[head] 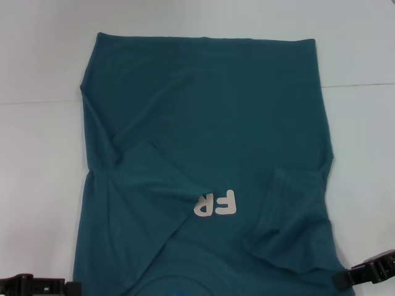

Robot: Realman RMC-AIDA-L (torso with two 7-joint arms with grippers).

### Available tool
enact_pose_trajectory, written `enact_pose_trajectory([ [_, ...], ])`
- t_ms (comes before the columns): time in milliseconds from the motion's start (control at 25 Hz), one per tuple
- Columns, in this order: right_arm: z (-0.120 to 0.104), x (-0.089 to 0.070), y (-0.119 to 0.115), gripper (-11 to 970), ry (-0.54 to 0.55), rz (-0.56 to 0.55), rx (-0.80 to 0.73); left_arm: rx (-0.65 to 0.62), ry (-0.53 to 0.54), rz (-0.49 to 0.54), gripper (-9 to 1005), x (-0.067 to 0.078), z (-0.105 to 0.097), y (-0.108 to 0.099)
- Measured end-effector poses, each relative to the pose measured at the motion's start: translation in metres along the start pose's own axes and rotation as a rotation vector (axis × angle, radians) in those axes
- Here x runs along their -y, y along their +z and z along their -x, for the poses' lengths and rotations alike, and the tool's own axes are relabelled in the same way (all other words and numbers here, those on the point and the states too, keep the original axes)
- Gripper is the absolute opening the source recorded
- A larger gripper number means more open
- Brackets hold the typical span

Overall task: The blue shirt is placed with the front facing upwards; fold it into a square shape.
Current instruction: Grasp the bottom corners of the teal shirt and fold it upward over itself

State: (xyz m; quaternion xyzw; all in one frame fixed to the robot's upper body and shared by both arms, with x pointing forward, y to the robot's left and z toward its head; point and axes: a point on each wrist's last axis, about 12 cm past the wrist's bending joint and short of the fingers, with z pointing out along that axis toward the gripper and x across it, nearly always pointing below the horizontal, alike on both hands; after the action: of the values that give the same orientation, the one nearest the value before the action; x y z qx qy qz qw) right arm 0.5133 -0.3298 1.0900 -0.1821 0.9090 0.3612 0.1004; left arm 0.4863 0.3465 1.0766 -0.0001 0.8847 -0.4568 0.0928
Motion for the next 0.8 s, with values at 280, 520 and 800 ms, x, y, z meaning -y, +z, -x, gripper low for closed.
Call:
enact_pose_trajectory([
  [280, 0.0004, 0.0002, 0.0, 55, -0.004, 0.0, 0.001, -0.013, -0.022, 0.045, 640, -0.0014, 0.0022, -0.0041],
  [520, 0.0017, 0.0, -0.0002, 55, -0.006, 0.0, 0.005, -0.037, -0.027, 0.062, 764, -0.0014, 0.0021, -0.0033],
  [800, 0.0025, 0.0001, -0.0005, 55, -0.008, -0.002, 0.005, -0.051, -0.035, 0.066, 853, 0.0, 0.003, -0.0001],
])
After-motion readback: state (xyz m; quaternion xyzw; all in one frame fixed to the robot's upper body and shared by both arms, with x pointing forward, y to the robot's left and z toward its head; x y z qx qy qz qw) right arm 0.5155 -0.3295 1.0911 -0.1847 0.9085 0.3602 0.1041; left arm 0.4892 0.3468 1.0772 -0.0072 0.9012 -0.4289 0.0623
